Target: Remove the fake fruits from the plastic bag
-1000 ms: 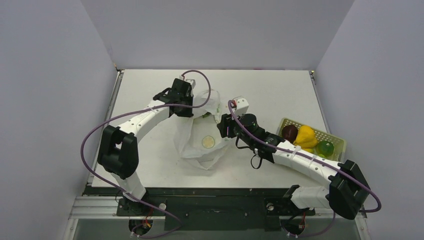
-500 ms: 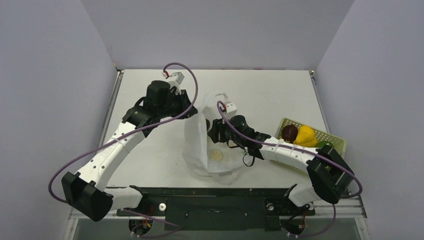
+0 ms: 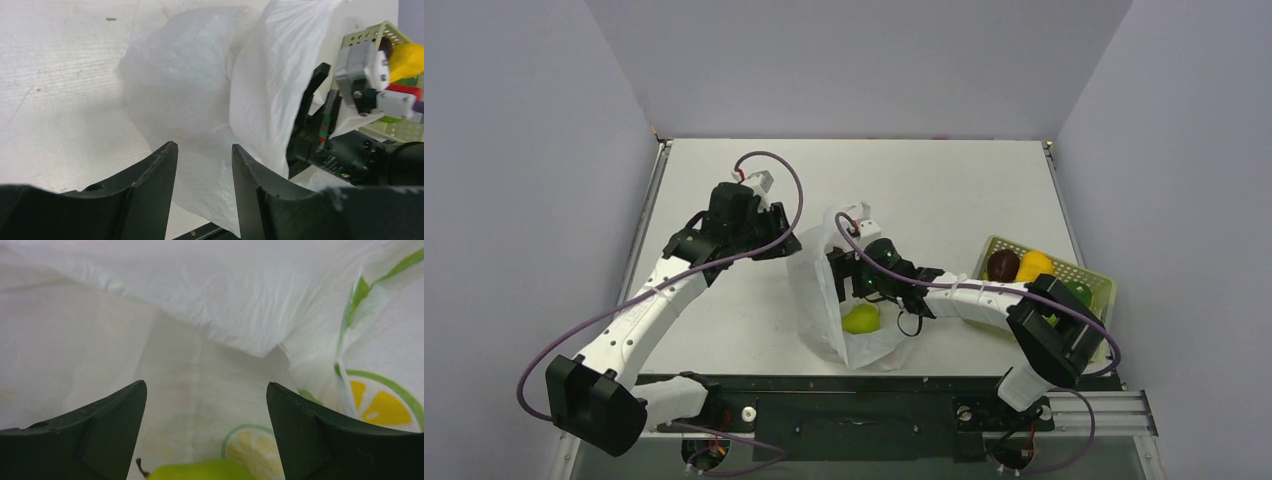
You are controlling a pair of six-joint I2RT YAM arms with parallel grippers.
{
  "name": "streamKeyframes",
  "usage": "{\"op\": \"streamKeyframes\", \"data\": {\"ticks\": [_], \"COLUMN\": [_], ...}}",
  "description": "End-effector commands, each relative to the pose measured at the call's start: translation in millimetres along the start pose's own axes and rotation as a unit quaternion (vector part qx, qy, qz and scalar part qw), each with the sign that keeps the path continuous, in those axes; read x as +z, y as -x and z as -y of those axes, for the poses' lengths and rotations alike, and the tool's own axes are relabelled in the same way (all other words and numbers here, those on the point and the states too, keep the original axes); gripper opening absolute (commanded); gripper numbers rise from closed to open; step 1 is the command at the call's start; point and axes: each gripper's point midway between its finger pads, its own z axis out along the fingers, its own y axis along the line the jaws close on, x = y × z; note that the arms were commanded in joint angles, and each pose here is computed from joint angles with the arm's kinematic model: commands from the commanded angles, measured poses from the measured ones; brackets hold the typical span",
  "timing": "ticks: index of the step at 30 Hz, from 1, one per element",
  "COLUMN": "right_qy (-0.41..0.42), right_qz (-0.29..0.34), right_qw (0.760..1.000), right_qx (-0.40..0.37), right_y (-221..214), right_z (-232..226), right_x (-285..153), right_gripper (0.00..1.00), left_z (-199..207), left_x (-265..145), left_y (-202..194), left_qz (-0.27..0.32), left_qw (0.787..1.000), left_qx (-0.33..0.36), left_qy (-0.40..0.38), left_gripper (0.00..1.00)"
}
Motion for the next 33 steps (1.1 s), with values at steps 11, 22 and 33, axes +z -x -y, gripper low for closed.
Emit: {"op": "streamKeyframes", "data": {"ticks": [11, 22, 33], "right_qy": [0.05, 0.102, 0.068], "right_qz": [-0.061, -0.025, 0.042], "right_qw": [0.965, 0.978, 0.99], "right_qx": [-0.252, -0.181, -0.117], "right_y": [-43.2, -28.3, -11.5], "right_z": [12.8, -30.4, -17.0], "right_x": [-64.8, -26.3, -41.0], "right_gripper": [0.91, 0.92, 0.92], "left_z": [12.2, 70.5, 53.3], "left_x": [-23.0, -20.8, 6.2], "left_y": [-63.0, -72.6, -80.7], "left_qz": [-0.044, -0.046, -0.045], "left_qw": [0.997, 0.988, 0.998], "left_qx": [-0.041, -0.043, -0.005], "left_qy": [-0.057, -0.142, -0.042], "left_gripper": [0.42, 0.51, 0.27]}}
